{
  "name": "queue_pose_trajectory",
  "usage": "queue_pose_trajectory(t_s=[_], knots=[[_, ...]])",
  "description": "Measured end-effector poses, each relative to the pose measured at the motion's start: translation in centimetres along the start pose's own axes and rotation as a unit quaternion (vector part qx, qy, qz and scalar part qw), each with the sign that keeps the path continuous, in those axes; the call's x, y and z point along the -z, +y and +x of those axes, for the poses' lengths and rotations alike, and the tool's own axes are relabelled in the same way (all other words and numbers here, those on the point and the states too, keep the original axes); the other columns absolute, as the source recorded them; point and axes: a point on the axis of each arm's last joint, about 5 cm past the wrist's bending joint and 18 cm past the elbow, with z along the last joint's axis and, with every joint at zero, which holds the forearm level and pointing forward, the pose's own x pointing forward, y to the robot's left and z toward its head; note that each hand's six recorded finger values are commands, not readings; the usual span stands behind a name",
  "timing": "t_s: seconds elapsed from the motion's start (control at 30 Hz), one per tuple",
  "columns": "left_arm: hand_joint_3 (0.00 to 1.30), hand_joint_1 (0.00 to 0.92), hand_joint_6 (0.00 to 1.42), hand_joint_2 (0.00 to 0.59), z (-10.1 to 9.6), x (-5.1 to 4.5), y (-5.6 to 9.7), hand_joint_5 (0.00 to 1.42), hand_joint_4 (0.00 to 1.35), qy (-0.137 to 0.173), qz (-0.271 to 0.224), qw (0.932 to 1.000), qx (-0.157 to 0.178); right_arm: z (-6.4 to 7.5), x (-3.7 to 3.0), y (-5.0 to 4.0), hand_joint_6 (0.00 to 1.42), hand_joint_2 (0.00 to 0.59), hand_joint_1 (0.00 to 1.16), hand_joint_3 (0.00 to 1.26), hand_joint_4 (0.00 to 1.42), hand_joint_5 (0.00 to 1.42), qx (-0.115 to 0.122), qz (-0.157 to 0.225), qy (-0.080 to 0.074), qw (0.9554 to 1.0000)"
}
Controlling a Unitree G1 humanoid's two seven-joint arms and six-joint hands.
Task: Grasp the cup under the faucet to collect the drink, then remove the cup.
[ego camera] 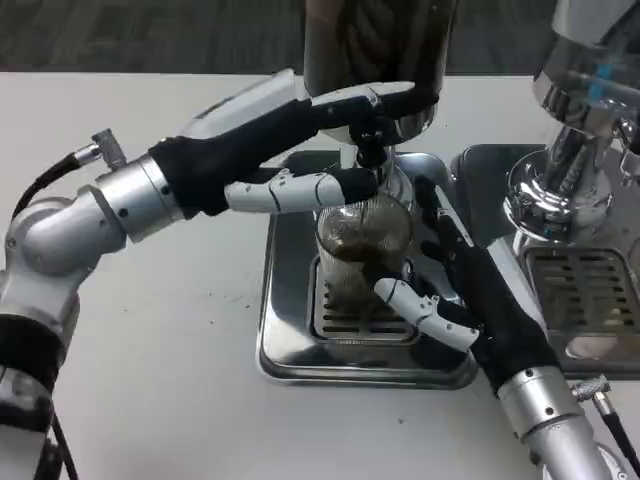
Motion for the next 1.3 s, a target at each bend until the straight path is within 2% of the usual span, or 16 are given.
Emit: queue_pose_trajectory(t_s=[0.5,0.9,1.13,1.3], knots=[[0.12,0.000,0.04,0.153,-0.3,0.54,0.2,0.04,0.02,0.001,-0.073,0.9968,-0.034,0.0,0.17,0.24,0.09,0.254,0.58,0.00,0.00,0.01,-0.001,0.005,0.006,1.0000],[0.13,0.000,0.07,0.153,-0.6,0.65,0.8,0.07,0.04,-0.011,-0.100,0.9931,-0.061,0.0,0.32,0.35,0.09,0.255,0.58,0.00,0.00,0.01,-0.001,0.007,0.010,0.9999],[0.17,0.000,0.11,0.162,-0.9,0.29,1.8,0.11,0.08,-0.044,-0.112,0.9882,-0.095,0.0,0.31,0.34,0.09,0.255,0.58,0.00,0.00,0.02,-0.001,0.007,0.009,0.9999],[0.24,0.000,0.19,0.165,-0.6,-0.19,2.4,0.21,0.19,-0.081,-0.132,0.9822,-0.106,0.0,0.29,0.34,0.09,0.255,0.58,0.01,0.00,0.02,-0.001,0.007,0.009,0.9999]])
